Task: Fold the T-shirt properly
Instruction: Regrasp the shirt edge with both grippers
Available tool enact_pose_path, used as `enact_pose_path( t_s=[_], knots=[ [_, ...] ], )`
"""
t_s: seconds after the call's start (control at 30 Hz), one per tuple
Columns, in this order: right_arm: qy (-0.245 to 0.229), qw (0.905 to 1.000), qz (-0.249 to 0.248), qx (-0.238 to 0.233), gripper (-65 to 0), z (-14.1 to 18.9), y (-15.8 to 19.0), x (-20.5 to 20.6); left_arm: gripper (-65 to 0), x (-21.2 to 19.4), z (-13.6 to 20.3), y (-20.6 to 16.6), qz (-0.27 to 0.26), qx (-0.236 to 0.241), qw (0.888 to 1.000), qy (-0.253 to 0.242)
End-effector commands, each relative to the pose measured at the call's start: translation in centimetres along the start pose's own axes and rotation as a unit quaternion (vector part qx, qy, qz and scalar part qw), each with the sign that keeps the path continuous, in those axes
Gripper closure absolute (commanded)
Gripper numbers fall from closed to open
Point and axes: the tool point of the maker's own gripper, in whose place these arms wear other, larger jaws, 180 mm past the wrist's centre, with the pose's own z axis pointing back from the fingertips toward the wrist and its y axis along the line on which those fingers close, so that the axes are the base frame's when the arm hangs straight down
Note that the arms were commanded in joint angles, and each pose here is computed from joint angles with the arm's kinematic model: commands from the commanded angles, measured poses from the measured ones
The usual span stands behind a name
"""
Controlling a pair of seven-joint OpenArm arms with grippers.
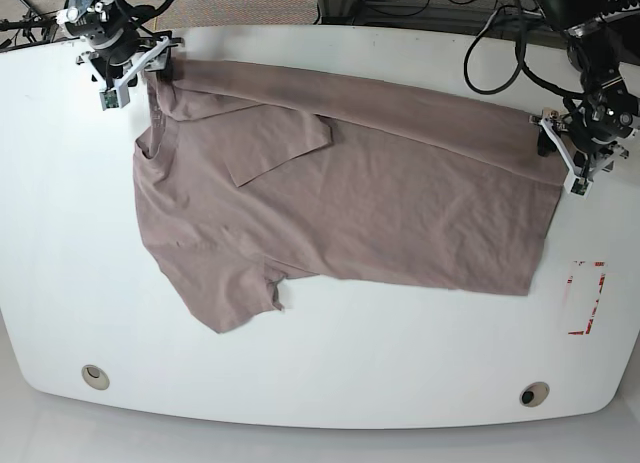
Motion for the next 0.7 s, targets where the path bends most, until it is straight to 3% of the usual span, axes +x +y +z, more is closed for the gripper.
enact_pose_path(
  t_s=[0.0,0.67],
  knots=[
    [-0.011,0.9996,0.023,-0.015,-35.2,0.8,-1.5,1.1,-36.7,-1.9,-0.3,0.8,-0.008,0.009,1.000,0.021],
    [0.017,0.9923,0.108,-0.057,-35.4,3.1,-6.4,2.2,-36.7,-3.2,-0.6,1.4,-0.012,0.017,0.999,0.035]
  ],
)
